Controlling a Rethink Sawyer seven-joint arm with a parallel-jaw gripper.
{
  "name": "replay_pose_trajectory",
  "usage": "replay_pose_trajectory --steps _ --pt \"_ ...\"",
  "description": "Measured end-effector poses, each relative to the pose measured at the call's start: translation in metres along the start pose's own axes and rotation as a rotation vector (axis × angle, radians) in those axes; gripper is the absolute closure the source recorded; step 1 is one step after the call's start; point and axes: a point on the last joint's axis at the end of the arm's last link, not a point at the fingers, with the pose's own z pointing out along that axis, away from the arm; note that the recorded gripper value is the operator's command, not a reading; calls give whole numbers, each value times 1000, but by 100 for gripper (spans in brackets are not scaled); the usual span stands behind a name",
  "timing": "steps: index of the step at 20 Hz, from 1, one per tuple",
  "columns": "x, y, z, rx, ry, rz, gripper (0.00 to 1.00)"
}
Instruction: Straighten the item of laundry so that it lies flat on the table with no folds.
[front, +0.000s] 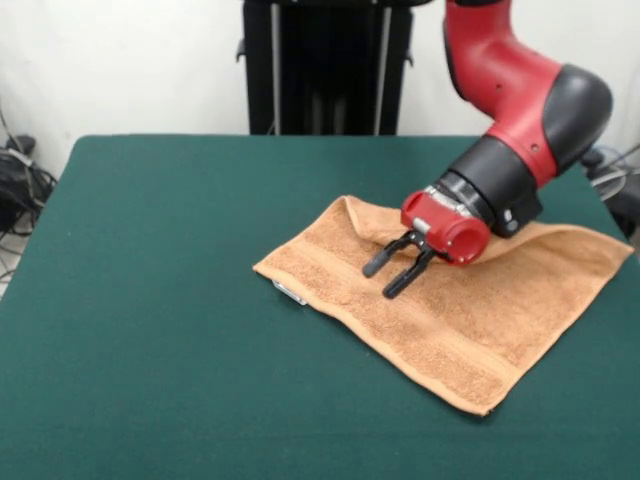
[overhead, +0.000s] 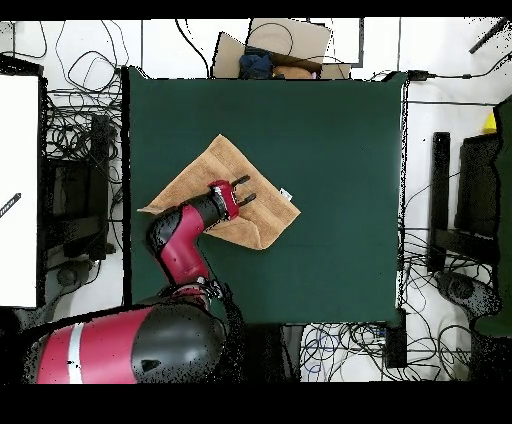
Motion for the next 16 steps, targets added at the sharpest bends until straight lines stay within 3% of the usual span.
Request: replay_pose_trajectory --steps 8,12,16 --pt "2 -5 2 81 81 34 0" --pt "-14 -2 -1 143 84 90 0" --pt "-27 5 -8 163 78 128 0"
